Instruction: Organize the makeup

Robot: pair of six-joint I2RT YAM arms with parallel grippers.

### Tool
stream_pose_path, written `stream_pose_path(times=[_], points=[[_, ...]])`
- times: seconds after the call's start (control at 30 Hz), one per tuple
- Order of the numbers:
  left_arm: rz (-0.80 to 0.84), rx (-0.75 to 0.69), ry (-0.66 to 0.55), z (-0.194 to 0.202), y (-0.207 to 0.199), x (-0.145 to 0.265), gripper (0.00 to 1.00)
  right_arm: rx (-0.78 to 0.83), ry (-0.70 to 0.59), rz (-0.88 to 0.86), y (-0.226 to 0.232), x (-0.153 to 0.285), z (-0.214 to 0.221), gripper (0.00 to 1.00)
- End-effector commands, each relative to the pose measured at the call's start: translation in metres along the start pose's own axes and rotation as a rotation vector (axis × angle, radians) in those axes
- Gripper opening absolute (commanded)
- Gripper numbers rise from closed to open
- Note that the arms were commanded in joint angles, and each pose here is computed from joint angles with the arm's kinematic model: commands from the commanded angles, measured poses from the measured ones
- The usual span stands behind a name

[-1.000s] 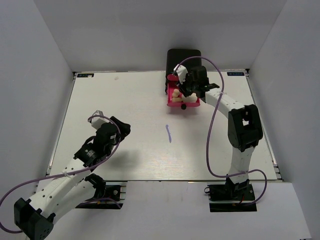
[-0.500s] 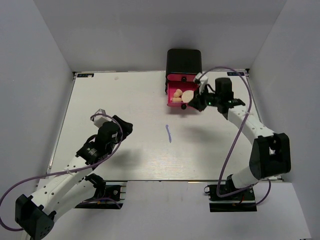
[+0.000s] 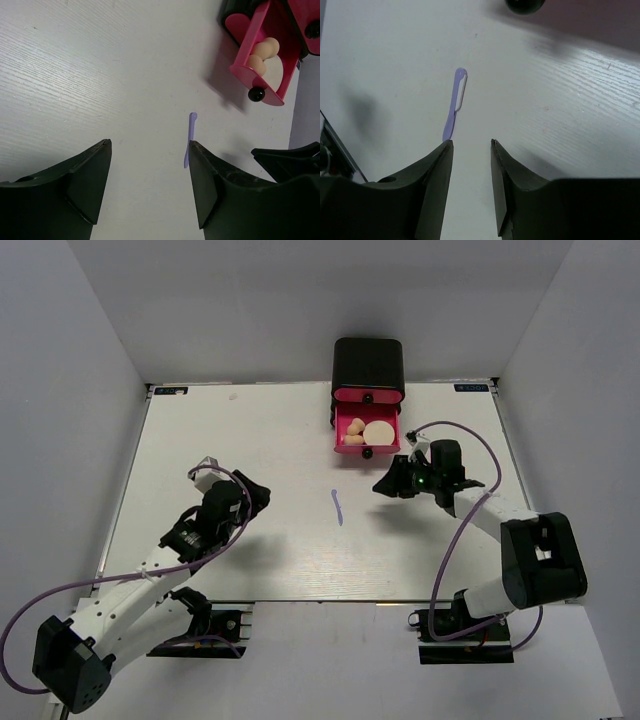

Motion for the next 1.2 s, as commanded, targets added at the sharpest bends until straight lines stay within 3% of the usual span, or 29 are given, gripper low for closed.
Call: stream_pose_path(times=[0.0,0.13,0.2,0.6,1.17], points=[[0.035,-0.002,0.001,-0.003,-0.011,0.003,0.72,-0.147,-0.174,0.019,-0.002,-0.01,-0.035,0.43],[0.034,0.001,0.005,-0.002,-0.011,0.002,0.72,-0.252,-0.211,0.035,-0.015,-0.027,-0.039,0.43],[0.029,-0.002,0.005,-0.002,-0.011,0.002,0.72,-0.254,-0.277,0.033,-0.017,-0.03,-0.054,0.43],[0.004,-0.012,0.012,-0.001,-0.011,-0.002,0.72,-0.253,-0.348,0.041,-0.04,-0.065,-0.093,0.49],[-0.012,-0.028,0.035,0.004,-0.013,-0.011,0.72,-0.194,-0.427,0.054,-0.05,-0.074,-0.132,0.4]])
Point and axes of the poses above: each gripper's point midway between its finger pads, its own x axis back along the fingers, its own y axis along the line the jaws close on, z = x × y, the point moved 3 cm from there along x, back along the fingers, and after that the axes turned 6 degrees about x, right-handed, at the moved point
